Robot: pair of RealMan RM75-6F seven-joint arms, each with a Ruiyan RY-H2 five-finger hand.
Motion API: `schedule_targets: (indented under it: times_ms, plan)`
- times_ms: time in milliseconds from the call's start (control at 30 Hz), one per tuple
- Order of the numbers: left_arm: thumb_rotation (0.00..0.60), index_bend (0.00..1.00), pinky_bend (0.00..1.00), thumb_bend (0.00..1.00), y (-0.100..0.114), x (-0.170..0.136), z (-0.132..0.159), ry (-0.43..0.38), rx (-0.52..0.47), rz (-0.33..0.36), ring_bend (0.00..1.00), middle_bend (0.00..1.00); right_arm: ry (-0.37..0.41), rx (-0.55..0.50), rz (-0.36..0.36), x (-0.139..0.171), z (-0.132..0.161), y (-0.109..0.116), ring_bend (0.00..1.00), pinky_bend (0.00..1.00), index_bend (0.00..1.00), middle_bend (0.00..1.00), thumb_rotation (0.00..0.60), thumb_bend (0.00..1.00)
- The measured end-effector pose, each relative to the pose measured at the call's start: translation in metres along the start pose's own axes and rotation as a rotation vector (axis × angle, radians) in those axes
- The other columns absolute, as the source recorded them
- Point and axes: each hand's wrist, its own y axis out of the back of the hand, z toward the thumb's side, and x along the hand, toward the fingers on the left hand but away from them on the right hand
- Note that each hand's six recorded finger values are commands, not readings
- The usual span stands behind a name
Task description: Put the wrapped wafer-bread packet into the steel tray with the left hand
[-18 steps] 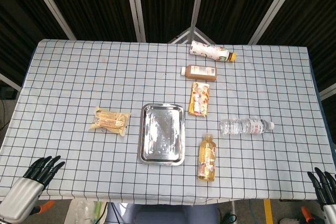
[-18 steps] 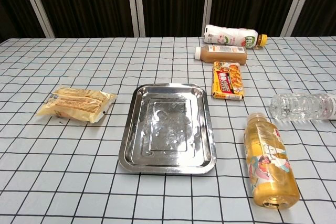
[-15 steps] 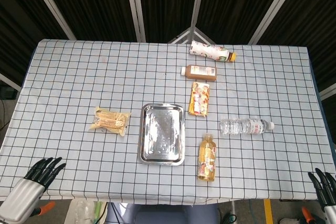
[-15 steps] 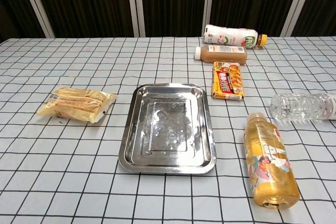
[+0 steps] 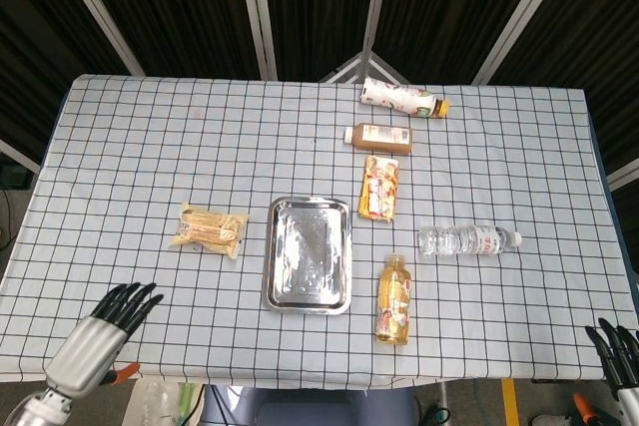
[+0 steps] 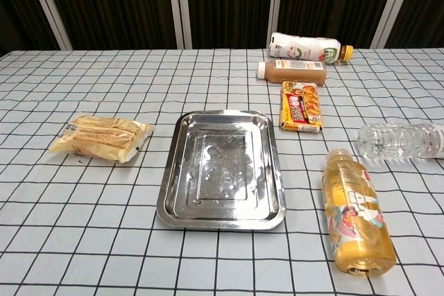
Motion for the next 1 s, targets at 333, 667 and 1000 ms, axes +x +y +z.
schedule_targets:
  times_ms: [333, 667, 1000]
  plan:
    - [0.600, 0.00, 0.07, 0.22, -0.005, 0.119, 0.014, 0.042, 0.073, 0.005, 0.00, 0.00, -0.064, -0.061, 0.070, -0.025, -0.021, -0.007, 0.00, 0.00, 0.00, 0.00, 0.600, 0.32]
    - [0.600, 0.00, 0.07, 0.22, -0.026, 0.185, 0.010, 0.126, 0.014, -0.072, 0.00, 0.00, -0.160, -0.128, 0.087, -0.050, -0.056, -0.003, 0.00, 0.00, 0.00, 0.00, 0.600, 0.32]
    - [0.600, 0.00, 0.07, 0.29, -0.026, 0.225, -0.001, 0.179, 0.052, -0.098, 0.01, 0.04, -0.183, -0.111, 0.044, -0.048, -0.060, 0.006, 0.00, 0.00, 0.00, 0.00, 0.600, 0.32]
